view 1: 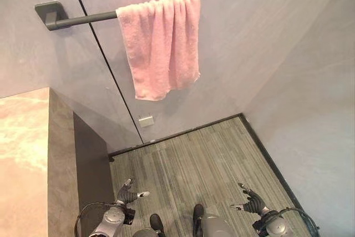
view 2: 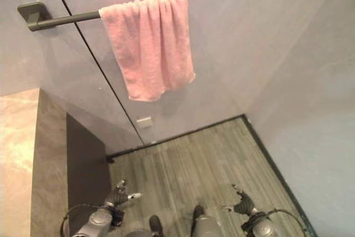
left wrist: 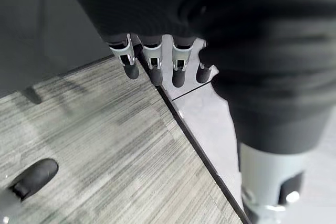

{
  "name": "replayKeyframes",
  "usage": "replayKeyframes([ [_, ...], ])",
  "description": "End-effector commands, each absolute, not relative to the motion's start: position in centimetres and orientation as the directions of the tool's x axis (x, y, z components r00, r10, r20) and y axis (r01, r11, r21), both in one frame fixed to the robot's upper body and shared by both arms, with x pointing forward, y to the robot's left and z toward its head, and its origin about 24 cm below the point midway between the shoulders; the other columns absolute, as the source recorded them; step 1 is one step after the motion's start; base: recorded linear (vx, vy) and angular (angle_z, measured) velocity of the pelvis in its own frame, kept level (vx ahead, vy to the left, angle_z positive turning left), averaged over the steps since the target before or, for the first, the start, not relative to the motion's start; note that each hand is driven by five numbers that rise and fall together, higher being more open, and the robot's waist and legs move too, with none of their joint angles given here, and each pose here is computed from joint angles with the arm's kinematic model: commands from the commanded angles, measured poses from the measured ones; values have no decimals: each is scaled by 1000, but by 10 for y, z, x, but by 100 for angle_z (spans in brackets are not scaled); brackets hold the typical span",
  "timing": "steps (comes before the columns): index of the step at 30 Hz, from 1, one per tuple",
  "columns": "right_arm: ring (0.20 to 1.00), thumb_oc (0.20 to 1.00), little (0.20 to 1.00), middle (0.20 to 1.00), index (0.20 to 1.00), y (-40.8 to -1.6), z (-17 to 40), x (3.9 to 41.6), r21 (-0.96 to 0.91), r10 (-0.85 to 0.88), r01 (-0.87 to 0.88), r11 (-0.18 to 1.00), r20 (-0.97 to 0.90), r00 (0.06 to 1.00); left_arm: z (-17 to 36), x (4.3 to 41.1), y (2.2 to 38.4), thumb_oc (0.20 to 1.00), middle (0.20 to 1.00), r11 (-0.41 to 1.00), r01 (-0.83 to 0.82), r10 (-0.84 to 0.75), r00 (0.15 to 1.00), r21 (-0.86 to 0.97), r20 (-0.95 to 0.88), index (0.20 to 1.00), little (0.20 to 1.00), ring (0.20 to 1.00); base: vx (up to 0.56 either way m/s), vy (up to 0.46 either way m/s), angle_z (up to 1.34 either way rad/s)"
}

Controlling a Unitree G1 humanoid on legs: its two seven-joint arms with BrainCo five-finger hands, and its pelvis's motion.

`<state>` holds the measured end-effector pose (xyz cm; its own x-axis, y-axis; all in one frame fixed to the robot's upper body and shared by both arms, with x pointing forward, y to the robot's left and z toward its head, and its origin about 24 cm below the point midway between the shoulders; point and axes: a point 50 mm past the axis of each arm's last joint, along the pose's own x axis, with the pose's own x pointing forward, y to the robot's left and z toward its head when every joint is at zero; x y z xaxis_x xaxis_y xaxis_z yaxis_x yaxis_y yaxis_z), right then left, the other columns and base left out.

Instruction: Put brush and paste in cup on sink, flatten towel.

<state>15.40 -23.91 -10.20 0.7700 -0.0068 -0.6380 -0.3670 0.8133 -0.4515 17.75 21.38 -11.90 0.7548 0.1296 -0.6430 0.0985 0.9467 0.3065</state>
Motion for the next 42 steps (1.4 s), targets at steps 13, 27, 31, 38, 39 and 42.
replayKeyframes([
  [13,1000,1000,1000,1000,1000,-220,-85,173,-348,64,-286,893,-531,845,-112,179,229,1000,1000,919,112,154,782,378,-605,1000,1000,1000,85,86,13],
  [27,1000,1000,1000,1000,1000,-228,-80,180,-390,74,-321,863,-530,845,-116,174,233,1000,1000,936,59,185,759,348,-625,1000,1000,1000,172,-192,24],
  [31,1000,1000,1000,1000,1000,-234,-79,178,-412,58,-319,854,-534,843,-114,178,231,1000,1000,939,60,176,764,340,-621,1000,1000,1000,84,-144,21],
  [38,1000,1000,1000,1000,1000,-248,-88,163,-431,-20,-282,857,-575,818,-108,195,224,1000,1000,945,44,166,791,326,-589,1000,1000,1000,101,-66,31],
  [39,1000,1000,1000,1000,1000,-250,-88,162,-441,-30,-278,853,-575,818,-108,195,222,1000,1000,944,48,162,793,325,-587,1000,1000,1000,217,221,10],
  [42,1000,1000,1000,1000,1000,-255,-85,166,-456,-43,-269,848,-565,824,-108,194,216,1000,1000,946,70,136,801,317,-583,1000,1000,1000,165,220,-7],
])
